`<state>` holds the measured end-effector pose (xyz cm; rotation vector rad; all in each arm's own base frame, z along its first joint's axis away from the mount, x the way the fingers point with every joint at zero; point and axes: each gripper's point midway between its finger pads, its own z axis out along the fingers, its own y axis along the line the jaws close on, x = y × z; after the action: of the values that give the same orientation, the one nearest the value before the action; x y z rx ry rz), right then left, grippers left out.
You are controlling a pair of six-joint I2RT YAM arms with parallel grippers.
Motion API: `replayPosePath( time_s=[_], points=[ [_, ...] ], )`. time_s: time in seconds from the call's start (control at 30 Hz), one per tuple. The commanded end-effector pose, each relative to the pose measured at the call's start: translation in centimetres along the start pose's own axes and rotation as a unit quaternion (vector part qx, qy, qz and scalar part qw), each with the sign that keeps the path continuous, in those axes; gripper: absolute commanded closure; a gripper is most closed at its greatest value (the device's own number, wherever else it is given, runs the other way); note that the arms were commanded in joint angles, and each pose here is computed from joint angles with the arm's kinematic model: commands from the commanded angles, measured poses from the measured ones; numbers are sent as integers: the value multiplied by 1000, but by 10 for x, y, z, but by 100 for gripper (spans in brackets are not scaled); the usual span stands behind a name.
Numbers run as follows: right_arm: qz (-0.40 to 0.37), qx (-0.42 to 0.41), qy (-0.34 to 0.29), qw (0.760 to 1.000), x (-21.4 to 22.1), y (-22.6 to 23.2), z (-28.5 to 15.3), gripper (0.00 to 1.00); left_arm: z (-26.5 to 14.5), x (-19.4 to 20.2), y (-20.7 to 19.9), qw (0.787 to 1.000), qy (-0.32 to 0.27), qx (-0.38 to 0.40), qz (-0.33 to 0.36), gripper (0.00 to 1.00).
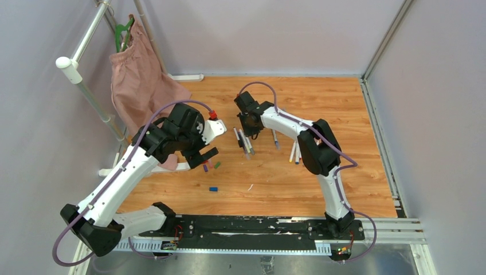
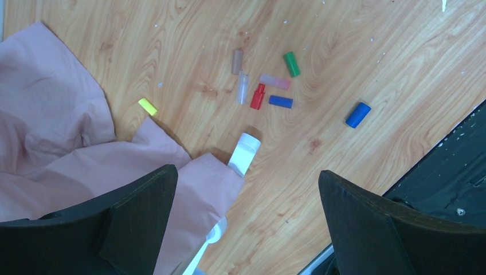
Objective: Open the pen caps
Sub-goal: Pick up the pen from the center of the board.
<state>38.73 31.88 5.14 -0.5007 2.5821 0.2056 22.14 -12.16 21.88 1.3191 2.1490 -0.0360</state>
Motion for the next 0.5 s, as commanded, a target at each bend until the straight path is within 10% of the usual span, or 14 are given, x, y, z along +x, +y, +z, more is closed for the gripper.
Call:
replayPosePath(
  time_s=[0.0,0.47],
  points=[
    [-13,6,26,1000,14,2,7,79,-4,5,-1,1000,0,-2,-9,0],
    [-29,46,43,998,33,-6,17,73,-2,9,-2,1000,7,-4,-8,0]
  ],
)
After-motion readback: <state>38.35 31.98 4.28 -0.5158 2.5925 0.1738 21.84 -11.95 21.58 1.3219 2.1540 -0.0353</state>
